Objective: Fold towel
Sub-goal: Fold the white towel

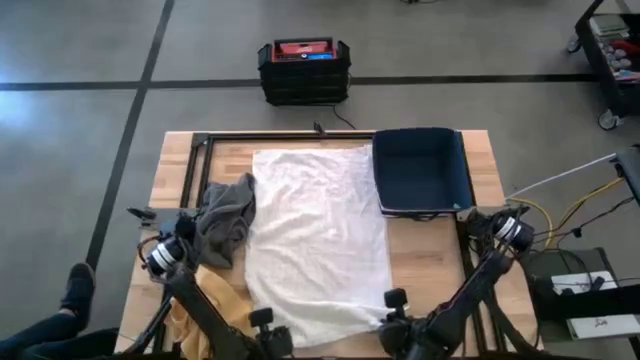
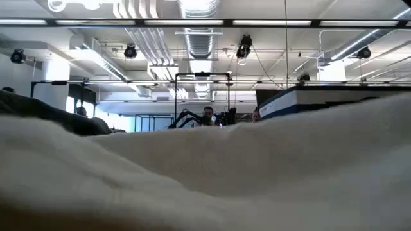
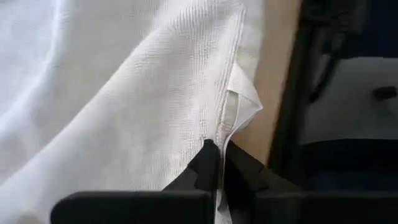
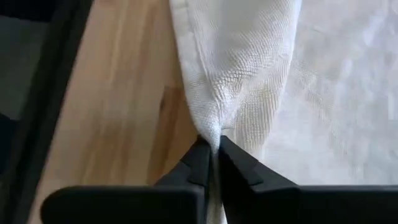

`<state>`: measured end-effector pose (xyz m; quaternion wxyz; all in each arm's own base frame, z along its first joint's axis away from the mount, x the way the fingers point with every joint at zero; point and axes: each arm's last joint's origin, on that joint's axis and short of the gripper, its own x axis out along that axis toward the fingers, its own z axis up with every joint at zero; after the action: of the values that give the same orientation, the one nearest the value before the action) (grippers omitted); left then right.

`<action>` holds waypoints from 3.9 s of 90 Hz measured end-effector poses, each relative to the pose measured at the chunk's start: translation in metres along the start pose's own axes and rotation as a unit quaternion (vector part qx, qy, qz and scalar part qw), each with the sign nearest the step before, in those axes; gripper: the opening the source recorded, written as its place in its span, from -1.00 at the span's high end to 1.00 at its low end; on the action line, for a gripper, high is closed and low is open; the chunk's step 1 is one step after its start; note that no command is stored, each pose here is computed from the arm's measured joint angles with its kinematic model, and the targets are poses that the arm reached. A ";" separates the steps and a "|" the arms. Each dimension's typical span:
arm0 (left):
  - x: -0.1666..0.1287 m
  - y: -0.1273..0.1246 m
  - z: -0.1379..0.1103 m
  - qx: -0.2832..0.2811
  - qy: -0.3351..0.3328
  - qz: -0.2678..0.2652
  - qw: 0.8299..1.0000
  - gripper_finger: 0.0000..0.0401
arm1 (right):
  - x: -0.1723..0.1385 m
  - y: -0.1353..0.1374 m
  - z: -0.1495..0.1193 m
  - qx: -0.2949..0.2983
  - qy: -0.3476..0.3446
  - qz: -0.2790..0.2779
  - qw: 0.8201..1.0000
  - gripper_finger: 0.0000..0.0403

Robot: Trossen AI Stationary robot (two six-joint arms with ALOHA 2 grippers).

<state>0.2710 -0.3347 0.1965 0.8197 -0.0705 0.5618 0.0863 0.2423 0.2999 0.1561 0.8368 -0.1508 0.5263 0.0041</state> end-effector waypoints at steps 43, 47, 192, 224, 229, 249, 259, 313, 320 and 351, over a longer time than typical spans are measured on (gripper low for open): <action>-0.051 0.005 -0.027 0.003 -0.010 0.004 1.000 1.00 | -0.005 0.009 0.005 0.121 0.017 0.080 0.989 0.96; -0.052 0.002 -0.032 0.000 -0.016 0.001 1.000 1.00 | -0.007 0.013 0.006 0.125 0.010 0.098 0.987 0.97; -0.057 -0.012 -0.052 0.006 -0.067 -0.024 0.997 1.00 | 0.002 0.010 0.010 0.158 -0.004 0.126 0.979 0.93; -0.096 -0.016 -0.047 -0.009 -0.063 -0.078 0.995 1.00 | -0.041 0.005 0.013 0.157 -0.050 0.160 0.973 1.00; -0.103 -0.020 -0.048 -0.017 -0.054 -0.099 0.993 1.00 | -0.044 0.003 0.015 0.151 -0.065 0.153 0.974 1.00; -0.113 -0.043 -0.060 -0.067 -0.066 -0.189 0.978 1.00 | -0.049 0.002 0.017 0.136 -0.086 0.149 0.976 1.00; -0.103 -0.055 -0.070 -0.088 -0.062 -0.200 0.974 1.00 | -0.051 0.008 0.016 0.131 -0.094 0.161 0.974 1.00; -0.122 -0.018 -0.048 -0.033 -0.115 0.009 0.993 1.00 | -0.081 -0.016 0.041 0.058 -0.096 0.075 0.991 1.00; -0.124 -0.001 -0.038 -0.022 -0.130 0.079 0.988 1.00 | -0.080 -0.037 0.046 0.055 -0.073 0.008 0.996 1.00; -0.093 0.065 0.022 0.037 -0.122 0.197 0.972 1.00 | -0.048 -0.133 0.067 0.085 0.015 -0.154 0.984 1.00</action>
<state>0.2431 -0.2721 0.2903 0.8507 0.0833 0.4635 0.2333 0.3019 0.1975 0.2585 0.8290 -0.1582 0.5080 -0.1721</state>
